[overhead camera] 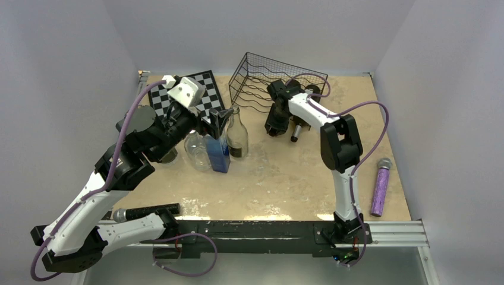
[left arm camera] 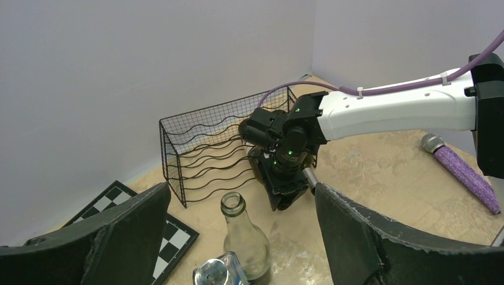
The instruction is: Put the wine bottle on the wine rack
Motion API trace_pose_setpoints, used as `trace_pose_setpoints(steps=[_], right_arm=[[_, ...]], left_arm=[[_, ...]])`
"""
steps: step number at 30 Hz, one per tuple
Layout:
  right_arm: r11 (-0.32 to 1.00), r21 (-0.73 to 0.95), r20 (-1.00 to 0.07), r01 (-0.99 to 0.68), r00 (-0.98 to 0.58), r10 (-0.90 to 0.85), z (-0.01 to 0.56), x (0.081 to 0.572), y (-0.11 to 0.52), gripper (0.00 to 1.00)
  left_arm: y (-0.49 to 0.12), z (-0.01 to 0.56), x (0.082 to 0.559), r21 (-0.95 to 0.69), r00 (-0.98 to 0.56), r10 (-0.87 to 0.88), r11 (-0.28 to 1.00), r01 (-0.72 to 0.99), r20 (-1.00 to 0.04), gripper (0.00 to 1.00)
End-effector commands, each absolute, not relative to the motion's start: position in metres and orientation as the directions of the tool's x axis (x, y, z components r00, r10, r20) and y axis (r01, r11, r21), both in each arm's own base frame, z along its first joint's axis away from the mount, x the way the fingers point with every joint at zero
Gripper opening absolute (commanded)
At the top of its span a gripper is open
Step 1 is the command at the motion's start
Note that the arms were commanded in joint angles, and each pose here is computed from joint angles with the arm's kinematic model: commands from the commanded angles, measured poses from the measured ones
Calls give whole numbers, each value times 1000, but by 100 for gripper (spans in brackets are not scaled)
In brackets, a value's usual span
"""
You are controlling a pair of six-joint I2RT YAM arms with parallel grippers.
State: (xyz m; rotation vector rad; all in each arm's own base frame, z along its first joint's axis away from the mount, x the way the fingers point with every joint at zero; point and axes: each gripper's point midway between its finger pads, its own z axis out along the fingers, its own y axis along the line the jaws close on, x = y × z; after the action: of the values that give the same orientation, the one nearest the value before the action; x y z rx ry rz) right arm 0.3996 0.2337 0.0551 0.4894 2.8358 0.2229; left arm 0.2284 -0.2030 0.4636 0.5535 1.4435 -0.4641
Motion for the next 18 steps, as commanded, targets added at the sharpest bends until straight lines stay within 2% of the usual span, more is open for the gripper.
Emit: trace_pose_setpoints(steps=[1, 3, 4, 10, 14, 18], right_arm=[[921, 248, -310, 301, -876, 370, 84, 409, 230, 57], [927, 239, -364, 290, -858, 363, 93, 410, 222, 71], [930, 240, -388, 280, -850, 356, 100, 410, 218, 75], [942, 264, -509, 207, -800, 318, 149, 403, 205, 87], [947, 273, -585, 170, -752, 303, 188, 392, 194, 88], [953, 209, -650, 221, -697, 304, 211, 382, 164, 77]], left_arm=[[-195, 484, 225, 71, 122, -2, 800, 595, -993, 94], [-195, 484, 224, 71, 124, -4, 800, 596, -992, 94], [-195, 484, 224, 69, 123, -6, 801, 595, -992, 94], [-194, 486, 225, 76, 129, -1, 802, 593, -992, 94], [-195, 487, 225, 77, 131, -2, 801, 594, -991, 94], [-196, 486, 226, 76, 129, -1, 801, 593, -992, 94]])
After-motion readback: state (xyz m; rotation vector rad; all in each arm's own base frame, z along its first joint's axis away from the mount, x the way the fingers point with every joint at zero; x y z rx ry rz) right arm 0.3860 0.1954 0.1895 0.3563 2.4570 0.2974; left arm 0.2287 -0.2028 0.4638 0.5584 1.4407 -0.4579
